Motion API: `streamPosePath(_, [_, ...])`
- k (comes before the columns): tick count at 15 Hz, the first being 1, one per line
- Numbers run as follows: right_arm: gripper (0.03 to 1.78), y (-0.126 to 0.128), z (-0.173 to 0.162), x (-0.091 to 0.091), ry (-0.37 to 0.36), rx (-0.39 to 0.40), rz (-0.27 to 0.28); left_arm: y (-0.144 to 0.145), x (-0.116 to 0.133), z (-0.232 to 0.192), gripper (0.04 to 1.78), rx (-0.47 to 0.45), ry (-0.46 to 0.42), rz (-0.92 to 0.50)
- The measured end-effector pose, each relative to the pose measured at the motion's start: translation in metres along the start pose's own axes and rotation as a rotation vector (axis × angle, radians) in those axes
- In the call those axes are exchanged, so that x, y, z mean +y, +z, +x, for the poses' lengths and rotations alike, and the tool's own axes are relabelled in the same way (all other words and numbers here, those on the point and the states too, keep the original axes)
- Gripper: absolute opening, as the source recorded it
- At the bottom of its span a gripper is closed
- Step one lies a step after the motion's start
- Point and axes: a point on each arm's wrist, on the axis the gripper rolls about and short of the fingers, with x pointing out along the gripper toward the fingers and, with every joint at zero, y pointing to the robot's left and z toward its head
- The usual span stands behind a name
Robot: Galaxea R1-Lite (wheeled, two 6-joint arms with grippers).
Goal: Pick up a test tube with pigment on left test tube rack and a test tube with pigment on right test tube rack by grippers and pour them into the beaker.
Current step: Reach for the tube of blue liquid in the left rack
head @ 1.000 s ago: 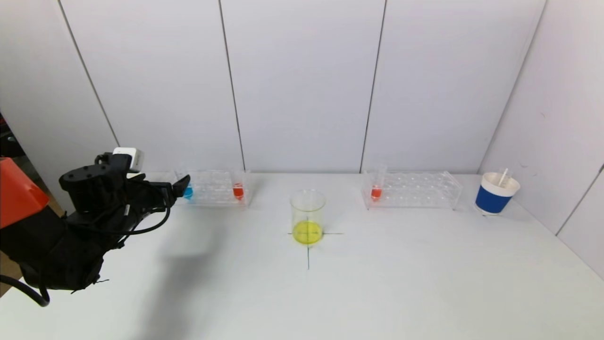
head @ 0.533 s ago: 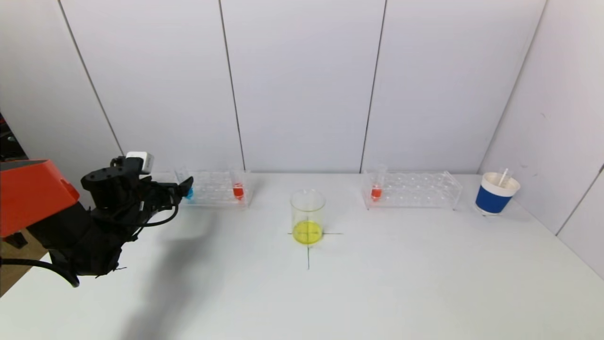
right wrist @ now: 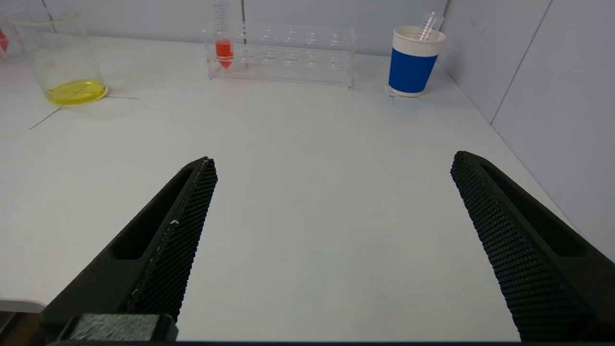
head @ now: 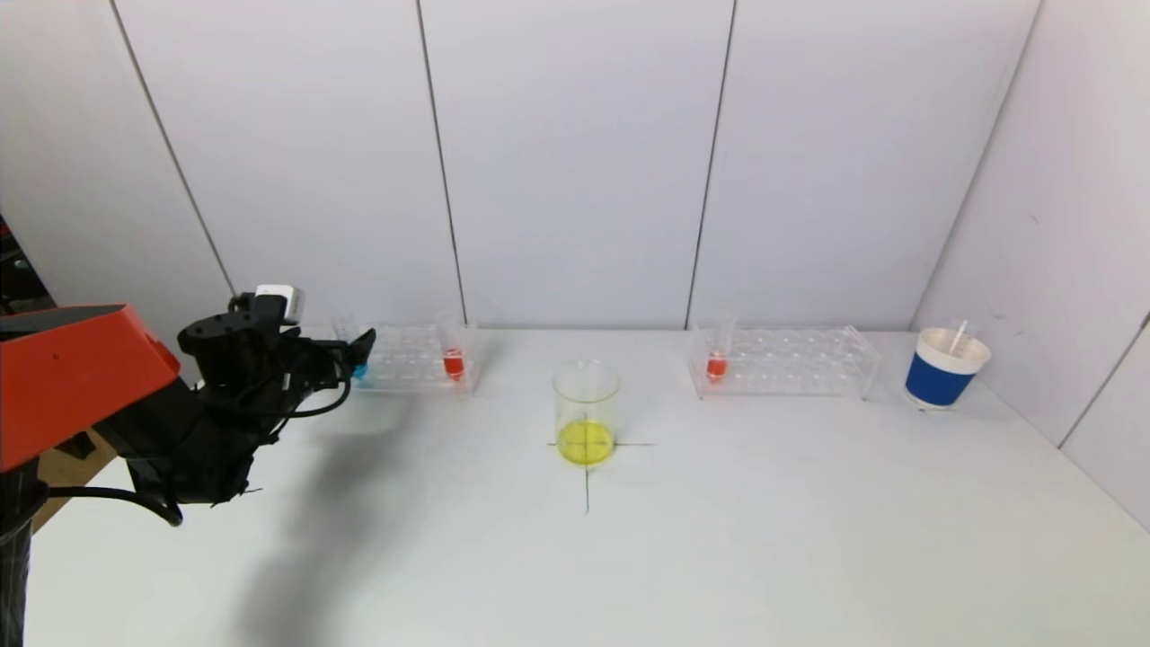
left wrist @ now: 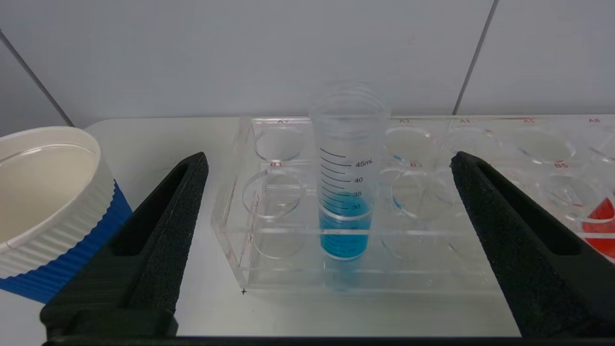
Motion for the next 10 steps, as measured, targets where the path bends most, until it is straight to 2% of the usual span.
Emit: streamPosePath(10, [1.77,0.0,0.0,0.0,0.0,0.0,0.0,-0.002,-0.002,0.017,1.76,-0.01,-0.012,0.001])
